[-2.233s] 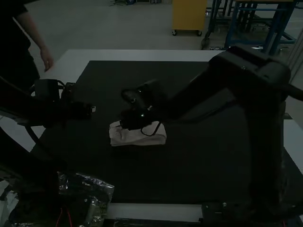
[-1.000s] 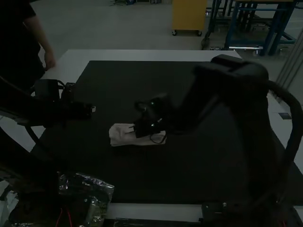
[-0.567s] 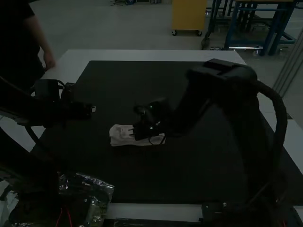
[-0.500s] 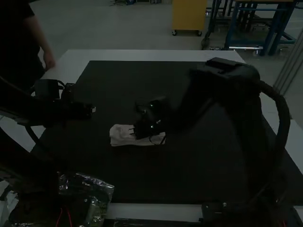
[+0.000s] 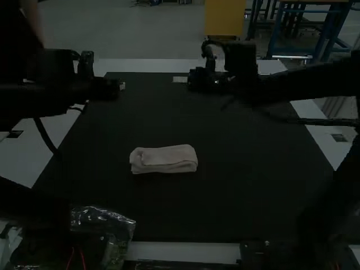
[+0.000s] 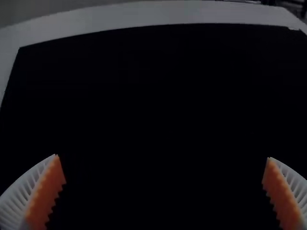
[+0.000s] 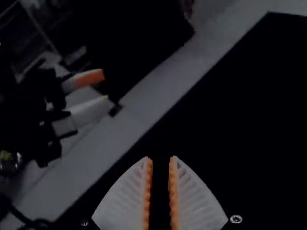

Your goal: Fold the towel.

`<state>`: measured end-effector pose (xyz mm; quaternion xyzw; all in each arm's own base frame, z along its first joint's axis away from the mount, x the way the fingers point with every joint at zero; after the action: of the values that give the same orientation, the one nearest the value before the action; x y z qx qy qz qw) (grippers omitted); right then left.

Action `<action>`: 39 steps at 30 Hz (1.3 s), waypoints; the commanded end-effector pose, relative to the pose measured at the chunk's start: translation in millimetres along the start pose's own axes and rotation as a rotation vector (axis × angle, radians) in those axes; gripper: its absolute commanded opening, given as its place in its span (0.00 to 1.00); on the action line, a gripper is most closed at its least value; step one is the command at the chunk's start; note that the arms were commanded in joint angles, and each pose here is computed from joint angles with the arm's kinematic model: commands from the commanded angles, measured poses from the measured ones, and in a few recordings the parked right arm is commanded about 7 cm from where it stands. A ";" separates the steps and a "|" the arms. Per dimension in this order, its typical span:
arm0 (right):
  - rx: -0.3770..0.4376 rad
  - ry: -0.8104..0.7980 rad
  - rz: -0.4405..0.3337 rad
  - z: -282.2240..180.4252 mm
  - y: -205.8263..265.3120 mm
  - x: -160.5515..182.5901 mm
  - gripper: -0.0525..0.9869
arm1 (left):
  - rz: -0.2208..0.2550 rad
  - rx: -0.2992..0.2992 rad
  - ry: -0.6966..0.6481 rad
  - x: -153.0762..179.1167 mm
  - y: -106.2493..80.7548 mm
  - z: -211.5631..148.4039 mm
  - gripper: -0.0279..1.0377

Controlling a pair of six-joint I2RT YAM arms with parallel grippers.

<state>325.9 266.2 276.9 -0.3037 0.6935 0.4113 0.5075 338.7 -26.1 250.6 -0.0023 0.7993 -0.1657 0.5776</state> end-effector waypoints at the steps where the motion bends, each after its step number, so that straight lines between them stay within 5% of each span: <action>1: 0.043 -0.162 -0.063 -50.9 8.8 -63.2 0.33 | -0.013 0.047 -0.084 -36.2 -24.0 -13.4 0.94; 5: 0.120 -0.305 -0.146 -120.9 22.5 -110.8 0.78 | -0.019 0.047 -0.089 -43.7 -27.1 -28.2 0.94; 7: 0.145 -0.367 -0.193 -156.9 34.4 -125.0 0.89 | -0.005 0.061 -0.125 -49.2 -33.6 -41.0 0.94; 15: 0.240 -0.592 -0.351 -275.7 106.4 -133.1 0.91 | 0.014 0.150 -0.333 -71.3 -63.5 -111.0 0.94; 20: 0.292 -0.714 -0.497 -321.4 172.7 -111.4 0.91 | 0.070 0.191 -0.609 -86.2 -81.0 -189.6 0.94; 25: 0.329 -0.868 -0.600 -356.6 231.0 -87.7 0.91 | 0.137 0.239 -0.909 -72.9 -95.0 -278.8 0.94; 28: 0.368 -0.921 -0.636 -368.6 246.1 -82.5 0.92 | 0.152 0.214 -0.914 -59.0 -93.4 -291.4 0.94; 32: 0.553 -1.000 -0.699 -389.8 250.4 -93.0 0.92 | 0.190 0.131 -0.839 -56.6 -89.8 -292.4 0.94; 35: 0.747 -1.028 -0.725 -400.3 234.8 -95.1 0.92 | 0.196 0.131 -0.856 -52.1 -85.3 -279.4 0.94; 37: 0.925 -0.982 -0.698 -398.7 199.6 -88.2 0.92 | 0.206 0.131 -0.884 -44.4 -78.9 -262.8 0.94; 39: 0.996 -0.916 -0.654 -385.1 160.2 -74.4 0.92 | 0.208 0.145 -0.925 -36.0 -74.0 -249.9 0.94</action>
<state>3.0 26.8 472.4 -0.0900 0.3497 0.0494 0.9312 88.0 -25.4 396.8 0.0516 0.4277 -0.1564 0.8888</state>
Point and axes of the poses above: each hand's point on the last joint's axis, 136 mm out from that joint toward the fingers, its own z axis out along the fingers, its own y axis along the line the jaws close on, x = y × z, the point moved 6 cm from there along -z, back along the fingers, and after that the axes turned 12 degrees about -z, right-handed, at the moved point
